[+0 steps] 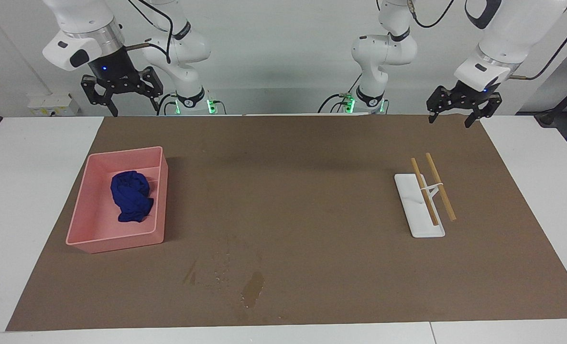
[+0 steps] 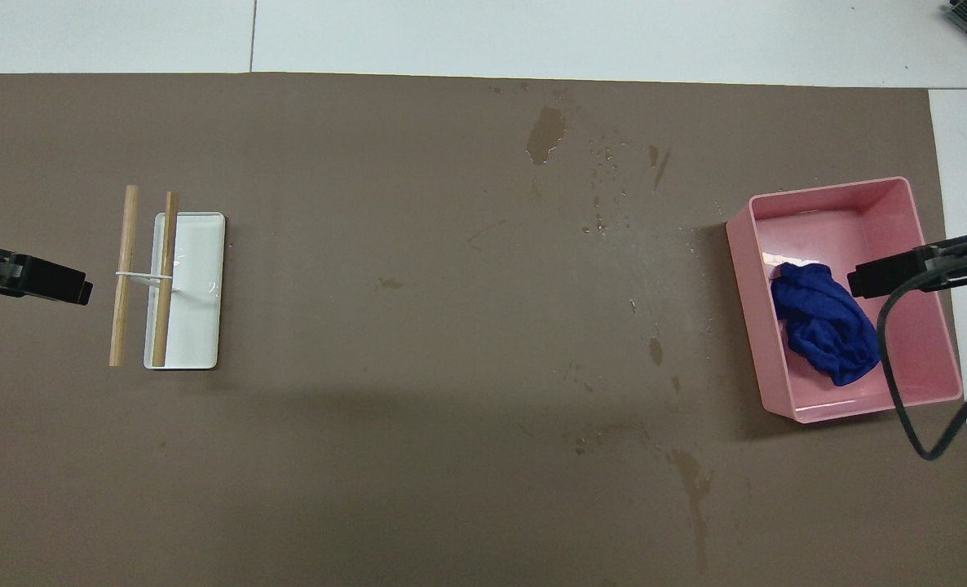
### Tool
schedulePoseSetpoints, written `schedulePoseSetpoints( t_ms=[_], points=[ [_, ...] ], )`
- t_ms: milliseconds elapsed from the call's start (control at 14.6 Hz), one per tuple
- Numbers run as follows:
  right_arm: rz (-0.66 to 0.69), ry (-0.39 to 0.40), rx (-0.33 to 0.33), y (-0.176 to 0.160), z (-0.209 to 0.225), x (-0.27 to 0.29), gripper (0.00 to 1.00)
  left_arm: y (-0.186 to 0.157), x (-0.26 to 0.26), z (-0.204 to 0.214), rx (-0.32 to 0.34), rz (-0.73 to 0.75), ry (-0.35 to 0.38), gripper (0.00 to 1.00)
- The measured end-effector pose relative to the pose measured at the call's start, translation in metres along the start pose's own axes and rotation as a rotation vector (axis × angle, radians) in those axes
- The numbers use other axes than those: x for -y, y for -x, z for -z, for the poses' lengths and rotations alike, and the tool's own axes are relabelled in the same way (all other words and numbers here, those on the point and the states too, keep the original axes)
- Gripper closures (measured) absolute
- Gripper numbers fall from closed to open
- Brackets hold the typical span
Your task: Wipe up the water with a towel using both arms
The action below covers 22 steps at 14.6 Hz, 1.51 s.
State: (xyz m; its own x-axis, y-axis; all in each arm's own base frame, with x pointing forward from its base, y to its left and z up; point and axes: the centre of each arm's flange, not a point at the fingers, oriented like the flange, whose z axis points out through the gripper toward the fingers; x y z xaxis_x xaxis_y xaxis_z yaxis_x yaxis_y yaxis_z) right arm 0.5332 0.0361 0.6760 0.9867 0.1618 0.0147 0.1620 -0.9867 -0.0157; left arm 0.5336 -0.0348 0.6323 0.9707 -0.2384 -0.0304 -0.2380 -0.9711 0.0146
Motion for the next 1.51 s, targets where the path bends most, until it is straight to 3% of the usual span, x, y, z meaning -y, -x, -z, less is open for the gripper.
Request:
schedulePoseSetpoints(
  t_ms=[1506],
  points=[
    [-0.045,-0.001,0.014,0.002,-0.006,-0.024,0.0,0.0,0.0,0.0,0.0,0.0,0.0,0.0]
  ],
)
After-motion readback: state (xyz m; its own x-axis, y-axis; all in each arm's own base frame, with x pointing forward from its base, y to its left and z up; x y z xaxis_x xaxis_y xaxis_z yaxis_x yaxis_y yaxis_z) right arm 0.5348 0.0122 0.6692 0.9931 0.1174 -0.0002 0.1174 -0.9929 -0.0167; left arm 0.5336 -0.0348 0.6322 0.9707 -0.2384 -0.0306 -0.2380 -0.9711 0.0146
